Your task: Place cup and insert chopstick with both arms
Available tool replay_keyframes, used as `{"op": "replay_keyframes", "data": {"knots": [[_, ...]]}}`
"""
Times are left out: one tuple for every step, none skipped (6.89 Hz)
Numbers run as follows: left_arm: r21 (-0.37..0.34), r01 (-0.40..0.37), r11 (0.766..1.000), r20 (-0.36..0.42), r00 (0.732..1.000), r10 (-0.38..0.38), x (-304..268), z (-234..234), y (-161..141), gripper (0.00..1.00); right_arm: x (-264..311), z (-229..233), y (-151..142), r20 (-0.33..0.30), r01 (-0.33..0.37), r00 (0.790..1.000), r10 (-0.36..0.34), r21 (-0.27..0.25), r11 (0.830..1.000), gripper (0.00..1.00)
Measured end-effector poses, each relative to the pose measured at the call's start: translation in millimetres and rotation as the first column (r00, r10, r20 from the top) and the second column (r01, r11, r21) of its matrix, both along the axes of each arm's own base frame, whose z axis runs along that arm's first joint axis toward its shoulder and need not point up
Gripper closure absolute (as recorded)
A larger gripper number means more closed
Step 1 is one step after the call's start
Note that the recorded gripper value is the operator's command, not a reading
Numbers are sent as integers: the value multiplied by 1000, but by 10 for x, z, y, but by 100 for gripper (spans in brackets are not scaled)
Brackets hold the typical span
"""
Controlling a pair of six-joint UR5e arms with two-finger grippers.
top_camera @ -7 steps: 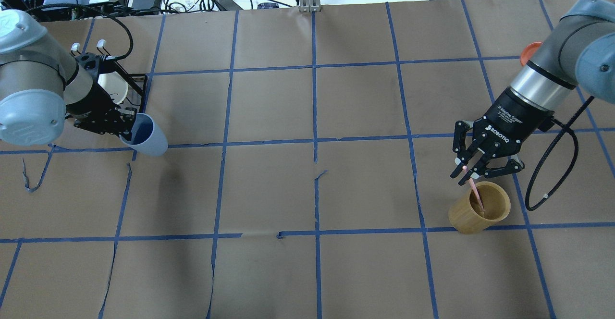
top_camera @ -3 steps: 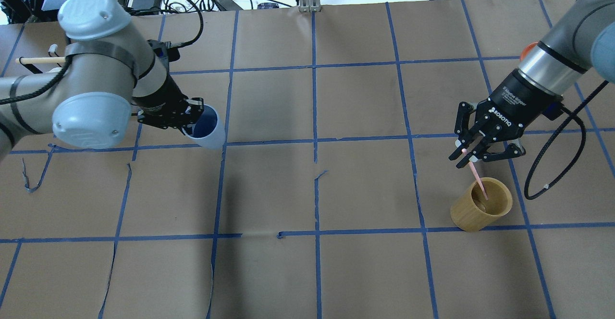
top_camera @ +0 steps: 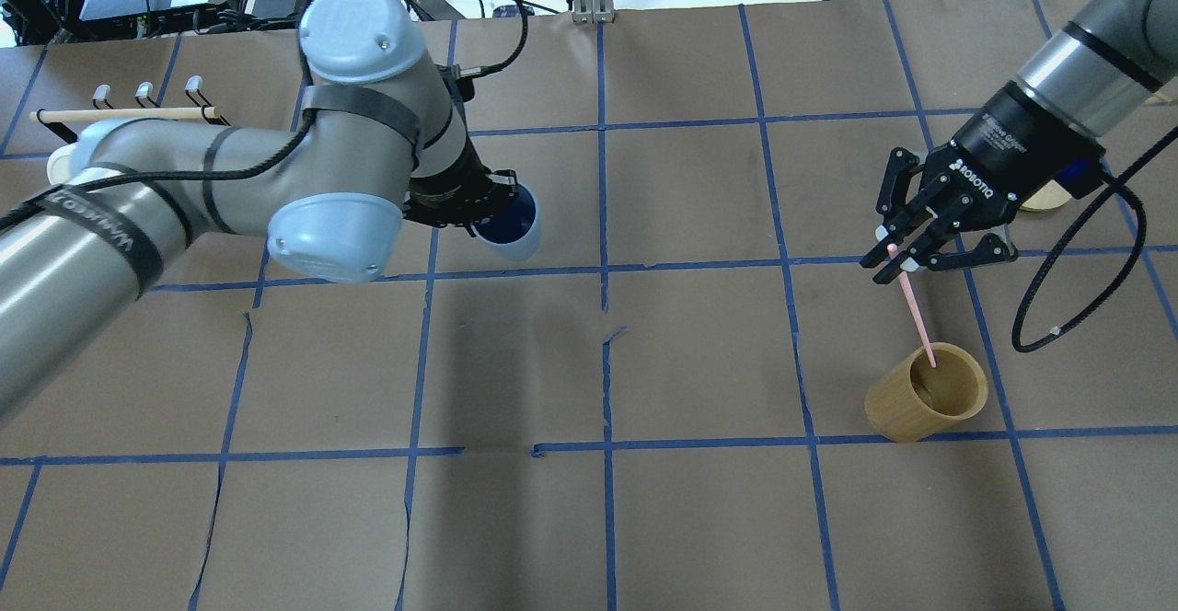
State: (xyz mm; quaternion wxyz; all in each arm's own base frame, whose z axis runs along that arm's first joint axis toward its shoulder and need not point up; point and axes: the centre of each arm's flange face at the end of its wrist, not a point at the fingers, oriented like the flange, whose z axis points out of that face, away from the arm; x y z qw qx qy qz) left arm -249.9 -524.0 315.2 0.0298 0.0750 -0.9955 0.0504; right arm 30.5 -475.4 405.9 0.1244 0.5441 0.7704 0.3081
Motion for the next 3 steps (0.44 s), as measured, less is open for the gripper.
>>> {"op": "replay_keyframes", "data": {"knots": [[-14, -14, 1000, -33, 999, 14, -328, -204, -53, 100, 10, 235, -5, 13, 16, 1000, -16, 19, 1000, 76], [-21, -27, 999, -53, 998, 26, -610, -346, -86, 100, 18, 493, -13, 23, 25, 999, -26, 25, 999, 76], [-21, -32, 999, -61, 998, 31, -815, -447, -112, 100, 36, 712, -26, 40, 38, 998, -38, 16, 999, 76]]}}
